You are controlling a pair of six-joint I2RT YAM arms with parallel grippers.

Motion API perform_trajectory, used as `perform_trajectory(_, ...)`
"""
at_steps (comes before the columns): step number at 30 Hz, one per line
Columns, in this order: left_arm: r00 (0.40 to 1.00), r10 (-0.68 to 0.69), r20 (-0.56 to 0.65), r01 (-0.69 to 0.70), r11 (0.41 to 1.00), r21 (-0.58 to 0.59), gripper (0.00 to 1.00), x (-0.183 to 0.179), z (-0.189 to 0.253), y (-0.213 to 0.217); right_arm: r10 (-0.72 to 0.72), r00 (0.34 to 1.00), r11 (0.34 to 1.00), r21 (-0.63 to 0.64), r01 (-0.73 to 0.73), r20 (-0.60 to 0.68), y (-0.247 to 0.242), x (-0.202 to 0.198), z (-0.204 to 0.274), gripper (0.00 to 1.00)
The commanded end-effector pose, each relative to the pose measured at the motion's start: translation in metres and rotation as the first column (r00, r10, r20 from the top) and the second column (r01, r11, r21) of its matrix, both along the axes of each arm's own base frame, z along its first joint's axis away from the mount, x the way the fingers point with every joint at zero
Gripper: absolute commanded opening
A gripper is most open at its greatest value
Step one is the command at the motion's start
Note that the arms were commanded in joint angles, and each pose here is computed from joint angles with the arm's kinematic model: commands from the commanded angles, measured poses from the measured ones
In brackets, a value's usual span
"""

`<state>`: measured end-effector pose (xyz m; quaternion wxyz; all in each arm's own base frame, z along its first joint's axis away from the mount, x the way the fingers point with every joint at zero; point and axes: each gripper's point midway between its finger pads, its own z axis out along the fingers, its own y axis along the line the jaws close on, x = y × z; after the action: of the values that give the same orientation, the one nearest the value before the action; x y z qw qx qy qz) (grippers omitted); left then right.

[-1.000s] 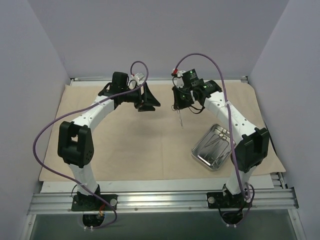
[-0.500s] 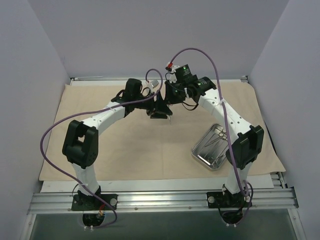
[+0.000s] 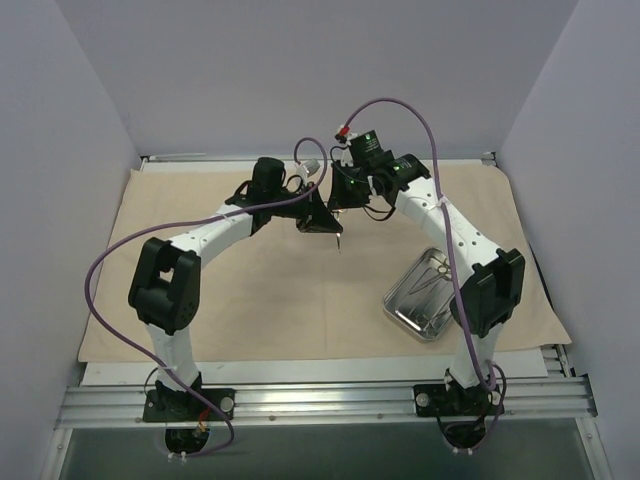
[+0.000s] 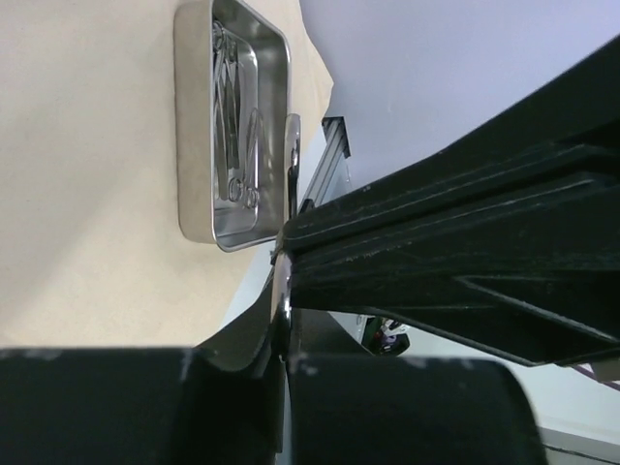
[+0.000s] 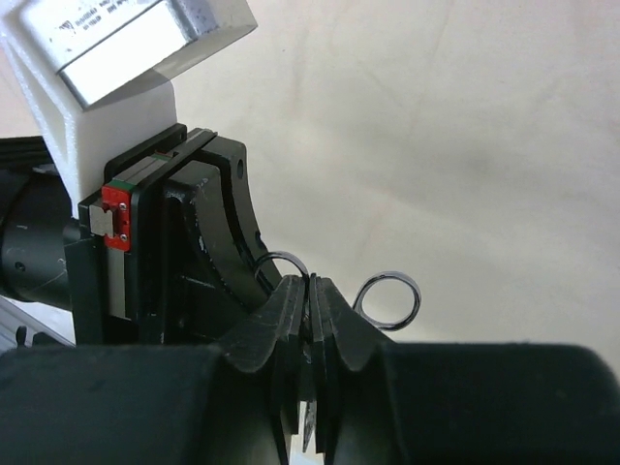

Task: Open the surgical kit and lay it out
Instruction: Place the medical item in the surgical kit.

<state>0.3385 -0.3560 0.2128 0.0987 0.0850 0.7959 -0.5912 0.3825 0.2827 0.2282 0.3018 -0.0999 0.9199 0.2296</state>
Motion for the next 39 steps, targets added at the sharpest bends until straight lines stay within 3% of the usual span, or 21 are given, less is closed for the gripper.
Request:
perform_trajectory(1, 0.997, 0.068, 0.026, -0.067, 0.998, -0.021, 0.02, 0.021, 0.000, 0.006, -0.003, 0.998, 0.997, 0.071, -0.001, 0.057, 0.006, 0.001, 0.038, 0.08)
perform_trajectory(2, 0.997, 0.078, 0.016, -0.078, 0.997, -0.025, 0.02, 0.022, 0.000, 0.007, -0.012, 0.999, 0.998, 0.064, 0.009, 0.053, 0.002, 0.003, 0.038, 0.18)
perform_trajectory(3, 0.996, 0.086, 0.013, -0.085, 0.996, -0.031, 0.02, 0.024, 0.000, 0.009, -0.030, 0.998, 0.998, 0.054, 0.026, 0.061, -0.009, 0.010, 0.041, 0.35)
perform_trajectory(6, 0.993, 0.114, 0.006, -0.114, 0.993, -0.032, 0.02, 0.031, -0.001, 0.018, -0.067, 0.994, 0.997, 0.035, 0.064, 0.085, -0.039, 0.020, 0.058, 0.52)
perform_trajectory(7, 0.993, 0.120, 0.005, -0.120, 0.992, -0.031, 0.02, 0.033, -0.001, 0.021, -0.029, 0.996, 0.999, 0.039, 0.026, 0.084, -0.043, 0.017, 0.061, 0.54)
perform_trajectory(9, 0.990, 0.142, 0.006, -0.142, 0.989, -0.037, 0.02, 0.039, 0.001, 0.027, 0.012, 0.995, 0.999, 0.044, -0.016, 0.102, -0.047, 0.009, 0.070, 0.54)
perform_trajectory(10, 0.988, 0.155, -0.004, -0.155, 0.987, -0.043, 0.02, 0.042, 0.004, 0.029, 0.104, 0.987, 0.990, 0.083, -0.114, 0.122, -0.037, -0.004, 0.080, 0.53)
perform_trajectory(14, 0.986, 0.164, -0.014, -0.164, 0.980, -0.108, 0.02, 0.047, 0.022, 0.028, 0.270, 0.962, 0.944, 0.187, -0.271, 0.032, -0.011, -0.042, 0.045, 0.44)
perform_trajectory(18, 0.987, 0.158, 0.000, -0.156, 0.973, -0.171, 0.02, 0.049, 0.038, 0.025, 0.348, 0.936, 0.899, 0.269, -0.347, 0.043, 0.009, -0.056, 0.038, 0.39)
perform_trajectory(39, 0.991, 0.131, -0.006, -0.129, 0.969, -0.211, 0.02, 0.034, 0.046, 0.028, 0.346, 0.938, 0.925, 0.181, -0.335, -0.031, -0.003, -0.050, -0.002, 0.38)
